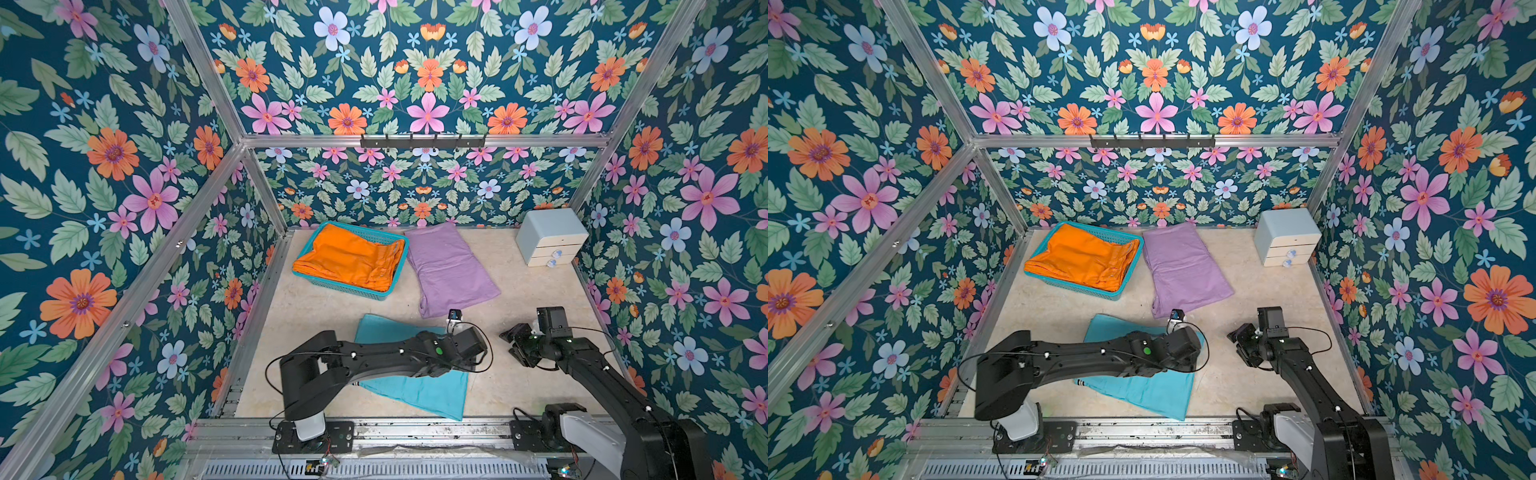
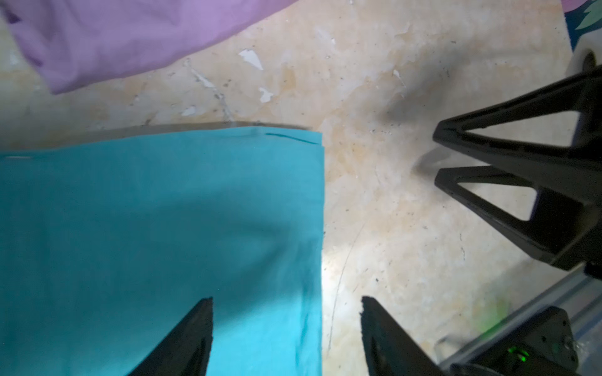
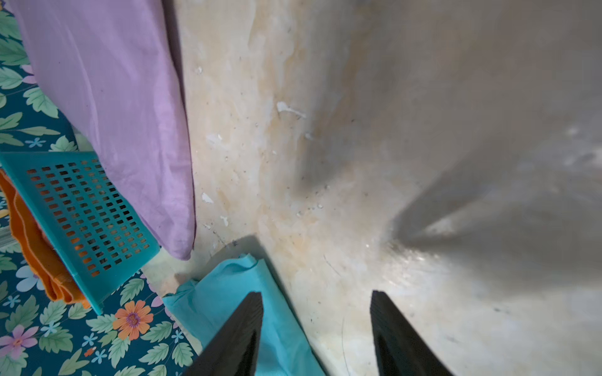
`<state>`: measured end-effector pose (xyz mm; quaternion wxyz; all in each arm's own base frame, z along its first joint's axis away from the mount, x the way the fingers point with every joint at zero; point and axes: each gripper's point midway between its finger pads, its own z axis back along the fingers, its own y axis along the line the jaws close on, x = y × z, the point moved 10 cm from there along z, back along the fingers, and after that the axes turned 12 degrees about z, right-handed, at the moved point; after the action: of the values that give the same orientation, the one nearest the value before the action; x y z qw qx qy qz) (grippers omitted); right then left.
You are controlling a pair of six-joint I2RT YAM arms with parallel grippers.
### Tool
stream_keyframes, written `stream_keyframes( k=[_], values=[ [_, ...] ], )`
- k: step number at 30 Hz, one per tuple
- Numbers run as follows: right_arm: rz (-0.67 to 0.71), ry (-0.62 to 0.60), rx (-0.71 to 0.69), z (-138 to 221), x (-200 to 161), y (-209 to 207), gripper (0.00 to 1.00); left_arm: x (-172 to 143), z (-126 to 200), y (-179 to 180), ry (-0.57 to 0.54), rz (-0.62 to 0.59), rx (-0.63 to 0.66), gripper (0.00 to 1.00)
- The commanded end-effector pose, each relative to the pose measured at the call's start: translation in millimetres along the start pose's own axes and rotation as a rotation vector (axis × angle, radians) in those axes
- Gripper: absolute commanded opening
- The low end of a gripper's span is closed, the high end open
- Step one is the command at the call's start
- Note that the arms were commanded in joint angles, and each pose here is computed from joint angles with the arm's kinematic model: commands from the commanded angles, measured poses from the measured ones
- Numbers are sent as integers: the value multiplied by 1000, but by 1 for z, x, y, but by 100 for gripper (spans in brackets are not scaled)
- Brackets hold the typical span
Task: Put the folded long pants in the basket
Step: Pick up the long pant at the center of the board.
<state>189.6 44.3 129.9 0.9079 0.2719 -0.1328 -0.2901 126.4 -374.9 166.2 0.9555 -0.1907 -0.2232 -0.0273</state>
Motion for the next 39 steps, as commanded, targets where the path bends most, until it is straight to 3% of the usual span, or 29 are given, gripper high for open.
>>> stream_keyframes(
  k=[1, 5, 18, 23, 31, 39],
  values=[
    [40, 56, -7, -2, 0, -2, 57, -6, -8, -3, -32, -39, 136, 77],
    [45, 61, -15, -6, 2, -3, 58, -11, -18, -6, -25, -100, 260, 80],
    [48, 60, -45, -11, 1, -9, 58, -43, -52, -16, 69, -190, 346, 75],
    [52, 67, -46, -12, 0, -10, 58, -50, -54, 0, 90, -181, 417, 73],
    [56, 78, -39, -12, 0, -10, 58, -58, -65, 27, 115, -182, 542, 52],
    [70, 82, -47, -9, -1, -9, 58, -60, -75, 40, 148, -169, 538, 0]
  ],
)
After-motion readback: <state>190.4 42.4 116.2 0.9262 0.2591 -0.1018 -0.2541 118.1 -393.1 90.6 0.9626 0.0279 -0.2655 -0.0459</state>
